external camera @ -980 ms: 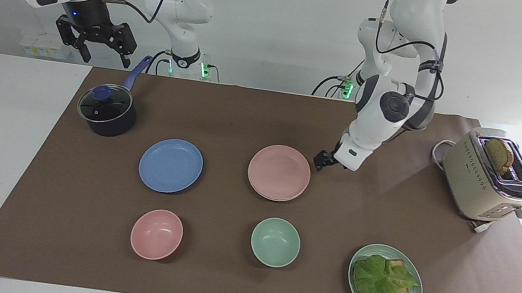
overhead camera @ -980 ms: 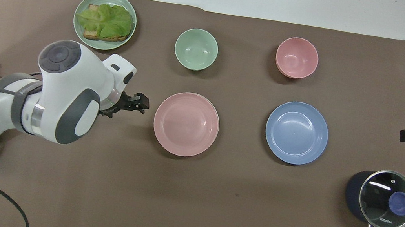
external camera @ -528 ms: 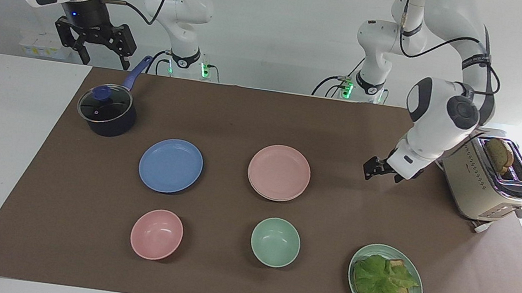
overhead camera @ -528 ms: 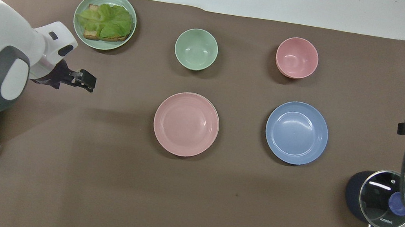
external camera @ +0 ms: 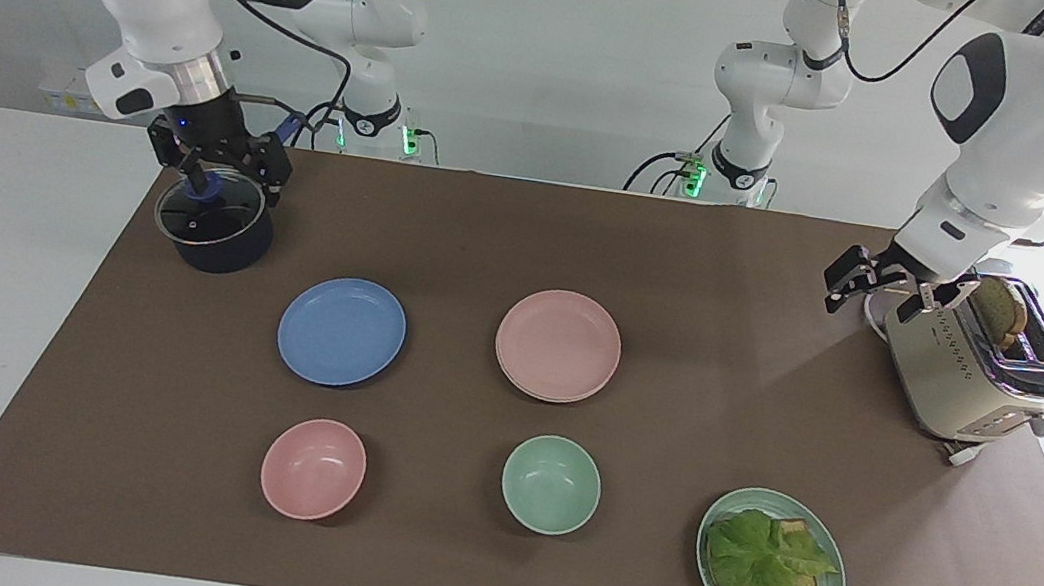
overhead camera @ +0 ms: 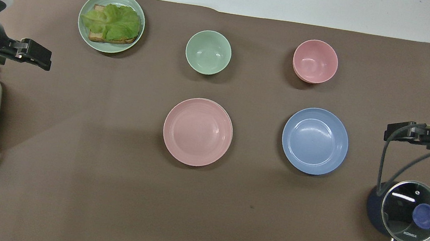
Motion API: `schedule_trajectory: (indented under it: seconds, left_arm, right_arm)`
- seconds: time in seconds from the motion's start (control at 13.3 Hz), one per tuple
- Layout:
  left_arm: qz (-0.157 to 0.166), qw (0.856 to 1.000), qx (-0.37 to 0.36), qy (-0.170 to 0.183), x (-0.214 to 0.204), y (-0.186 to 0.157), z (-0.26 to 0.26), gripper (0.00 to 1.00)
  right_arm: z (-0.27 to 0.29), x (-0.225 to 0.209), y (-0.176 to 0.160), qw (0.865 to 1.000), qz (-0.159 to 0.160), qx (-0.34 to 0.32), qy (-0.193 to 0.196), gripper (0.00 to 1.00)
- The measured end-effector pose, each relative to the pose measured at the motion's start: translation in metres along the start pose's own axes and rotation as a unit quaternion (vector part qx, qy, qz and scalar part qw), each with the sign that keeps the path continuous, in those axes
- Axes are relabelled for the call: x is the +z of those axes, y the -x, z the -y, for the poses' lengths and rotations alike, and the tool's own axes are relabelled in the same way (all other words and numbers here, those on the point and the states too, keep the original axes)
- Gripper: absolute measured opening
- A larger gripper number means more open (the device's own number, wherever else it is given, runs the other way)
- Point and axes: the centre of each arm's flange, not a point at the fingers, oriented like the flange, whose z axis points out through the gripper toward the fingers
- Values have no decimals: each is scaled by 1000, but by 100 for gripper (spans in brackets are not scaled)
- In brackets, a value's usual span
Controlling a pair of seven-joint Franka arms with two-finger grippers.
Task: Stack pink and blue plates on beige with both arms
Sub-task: 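Reach the right gripper to the rim of the large blue bowl and grip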
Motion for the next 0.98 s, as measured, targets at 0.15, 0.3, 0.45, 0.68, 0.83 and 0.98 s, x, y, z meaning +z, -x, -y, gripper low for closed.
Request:
schedule_trajectory:
  seconds: [0.15, 0.3, 0.45, 0.68, 0.83, 0.98]
  left_arm:
    - [-9, 1000, -3, -1, -14, 7, 3, 100]
    - [-9, 1000, -8, -1, -14, 7, 10, 100]
    - [-8, 1000, -10, -1, -13, 7, 12, 100]
    - [-8, 1000, -10, -1, -13, 7, 11, 100]
    - [-8, 1000, -10, -1, -13, 7, 11, 100]
    - [-8, 1000, -10, -1, -13, 7, 11, 100]
  right_arm:
    - [0, 38, -3, 1000, 7, 0, 1, 100]
    - [0, 69, -7, 1000, 19, 1, 2, 100]
    - [-2, 100, -11, 1000, 23, 2, 4, 100]
    - [-3, 138, -5, 1000, 26, 3, 4, 100]
    - [-3, 153, -3, 1000, 21, 2, 4, 100]
    - [-10, 166, -3, 1000, 11, -4, 4, 100]
